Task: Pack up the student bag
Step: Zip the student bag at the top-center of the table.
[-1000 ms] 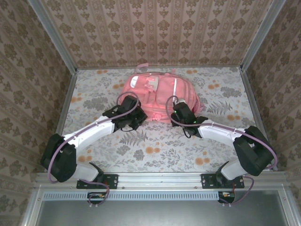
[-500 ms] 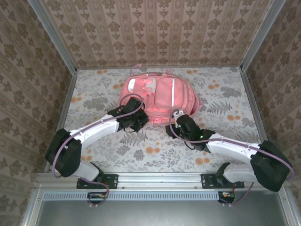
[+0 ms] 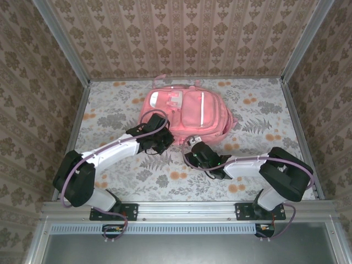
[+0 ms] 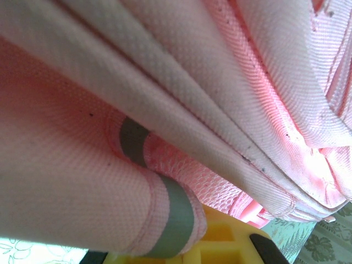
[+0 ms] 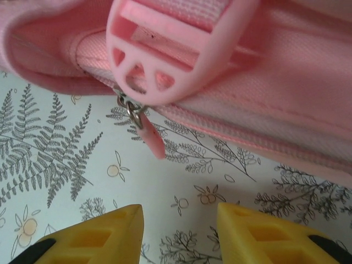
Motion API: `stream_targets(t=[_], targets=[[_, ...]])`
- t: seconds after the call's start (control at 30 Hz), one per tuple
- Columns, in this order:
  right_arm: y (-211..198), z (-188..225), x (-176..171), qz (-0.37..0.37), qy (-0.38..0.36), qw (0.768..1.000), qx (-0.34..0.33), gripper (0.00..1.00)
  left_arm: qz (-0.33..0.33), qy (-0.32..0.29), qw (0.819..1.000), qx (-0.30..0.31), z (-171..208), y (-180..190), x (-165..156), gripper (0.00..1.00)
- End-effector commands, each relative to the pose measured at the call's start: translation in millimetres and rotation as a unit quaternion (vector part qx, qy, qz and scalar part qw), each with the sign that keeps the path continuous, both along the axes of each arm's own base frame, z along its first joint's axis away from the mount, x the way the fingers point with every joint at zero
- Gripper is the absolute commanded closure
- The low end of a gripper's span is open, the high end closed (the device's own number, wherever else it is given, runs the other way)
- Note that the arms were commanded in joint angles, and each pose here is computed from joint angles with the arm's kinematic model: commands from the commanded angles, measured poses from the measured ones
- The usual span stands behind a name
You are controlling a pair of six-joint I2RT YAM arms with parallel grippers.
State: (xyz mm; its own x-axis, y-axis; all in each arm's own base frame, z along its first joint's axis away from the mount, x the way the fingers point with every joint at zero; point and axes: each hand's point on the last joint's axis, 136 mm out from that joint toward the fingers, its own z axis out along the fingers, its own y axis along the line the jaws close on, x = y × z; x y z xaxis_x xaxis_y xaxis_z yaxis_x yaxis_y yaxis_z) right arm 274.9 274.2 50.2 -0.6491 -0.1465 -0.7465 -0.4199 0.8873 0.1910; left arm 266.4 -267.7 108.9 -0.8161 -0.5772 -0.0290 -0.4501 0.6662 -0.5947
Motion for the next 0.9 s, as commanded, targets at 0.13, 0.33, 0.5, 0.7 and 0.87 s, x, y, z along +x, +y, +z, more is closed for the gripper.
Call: stream_targets(t=[0.13,0.33,0.5,0.7,0.87], targets=[[18.9,15.6,19.2,-0.019,-0.061,0.998,0.022,0.63,0.006,-0.019,1.000,-0.022,28.8,-5.4,1.4,1.00],[25.4,7.8,26.6,-0.030,-0.080,0.996,0.029,0.64,0.007,-0.013,1.000,-0.019,31.1,-4.9,-0.5,1.00],[29.9,13.1,35.9,-0.039,-0.101,0.994,0.028,0.61,0.006,-0.010,1.000,-0.014,31.9,-2.5,-3.5,1.00],[34.6,18.2,40.3,-0.040,-0.111,0.993,0.029,0.68,0.010,-0.008,1.000,-0.013,30.9,-0.1,-5.7,1.00],[31.6,19.3,38.7,-0.041,-0.109,0.993,0.023,1.00,0.013,-0.010,1.000,-0.013,30.8,0.9,-5.2,1.00]])
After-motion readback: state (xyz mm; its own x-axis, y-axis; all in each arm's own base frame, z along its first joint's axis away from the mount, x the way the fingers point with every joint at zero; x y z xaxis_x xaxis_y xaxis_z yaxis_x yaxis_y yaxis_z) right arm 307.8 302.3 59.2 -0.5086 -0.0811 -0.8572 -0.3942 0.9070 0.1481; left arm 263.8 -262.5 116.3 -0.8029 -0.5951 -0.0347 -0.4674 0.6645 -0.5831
